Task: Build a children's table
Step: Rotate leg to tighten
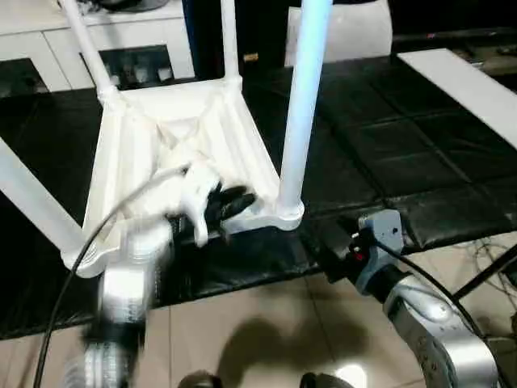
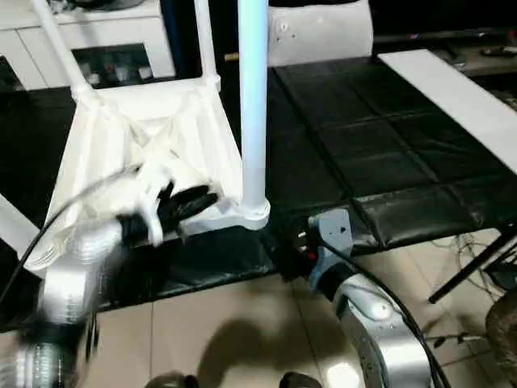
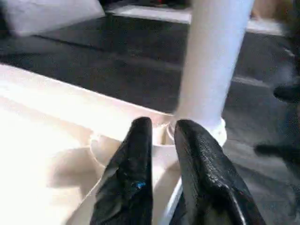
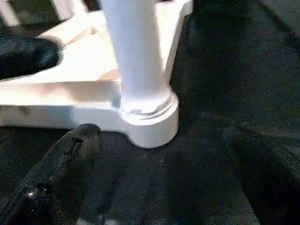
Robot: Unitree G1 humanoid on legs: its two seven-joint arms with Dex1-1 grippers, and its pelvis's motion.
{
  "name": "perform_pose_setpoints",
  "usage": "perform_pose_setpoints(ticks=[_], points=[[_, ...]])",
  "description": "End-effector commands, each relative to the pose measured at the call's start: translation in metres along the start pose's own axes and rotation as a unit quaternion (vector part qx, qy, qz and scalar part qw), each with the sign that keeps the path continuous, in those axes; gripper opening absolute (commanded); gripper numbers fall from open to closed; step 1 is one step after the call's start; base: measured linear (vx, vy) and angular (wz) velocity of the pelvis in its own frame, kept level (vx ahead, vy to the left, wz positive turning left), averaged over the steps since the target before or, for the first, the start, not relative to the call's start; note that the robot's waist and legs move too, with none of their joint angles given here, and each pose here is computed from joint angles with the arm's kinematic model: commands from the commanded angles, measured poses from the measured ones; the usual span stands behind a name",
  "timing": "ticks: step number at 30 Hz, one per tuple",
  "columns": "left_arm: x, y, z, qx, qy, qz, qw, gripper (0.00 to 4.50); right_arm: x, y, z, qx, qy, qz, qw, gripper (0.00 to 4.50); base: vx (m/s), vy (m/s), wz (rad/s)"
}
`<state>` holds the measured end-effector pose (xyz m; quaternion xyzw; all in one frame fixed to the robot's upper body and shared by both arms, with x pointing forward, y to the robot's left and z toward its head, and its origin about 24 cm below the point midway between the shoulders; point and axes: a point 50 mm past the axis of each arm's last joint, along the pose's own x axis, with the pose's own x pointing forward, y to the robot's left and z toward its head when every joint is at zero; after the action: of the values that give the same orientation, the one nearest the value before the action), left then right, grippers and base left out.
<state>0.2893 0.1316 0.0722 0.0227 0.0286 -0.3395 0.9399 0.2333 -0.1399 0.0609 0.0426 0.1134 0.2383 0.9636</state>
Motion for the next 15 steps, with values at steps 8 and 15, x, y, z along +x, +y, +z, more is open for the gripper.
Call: perform_pose_setpoints(ticks=[8,15], points=[[-0.025,-0.015,0.006,-0.027,0.004,0.168,0.985,0.95,-0.001,-0.002,0.005,-0.019,0.003,-0.012,1.0,4.5,0.019,-0.137,0.46],[-0.038,-0.023,0.011,-0.026,-0.005,0.185,0.982,0.95,-0.006,-0.005,0.009,-0.017,-0.013,-0.031,0.999,4.5,0.026,-0.189,0.17]])
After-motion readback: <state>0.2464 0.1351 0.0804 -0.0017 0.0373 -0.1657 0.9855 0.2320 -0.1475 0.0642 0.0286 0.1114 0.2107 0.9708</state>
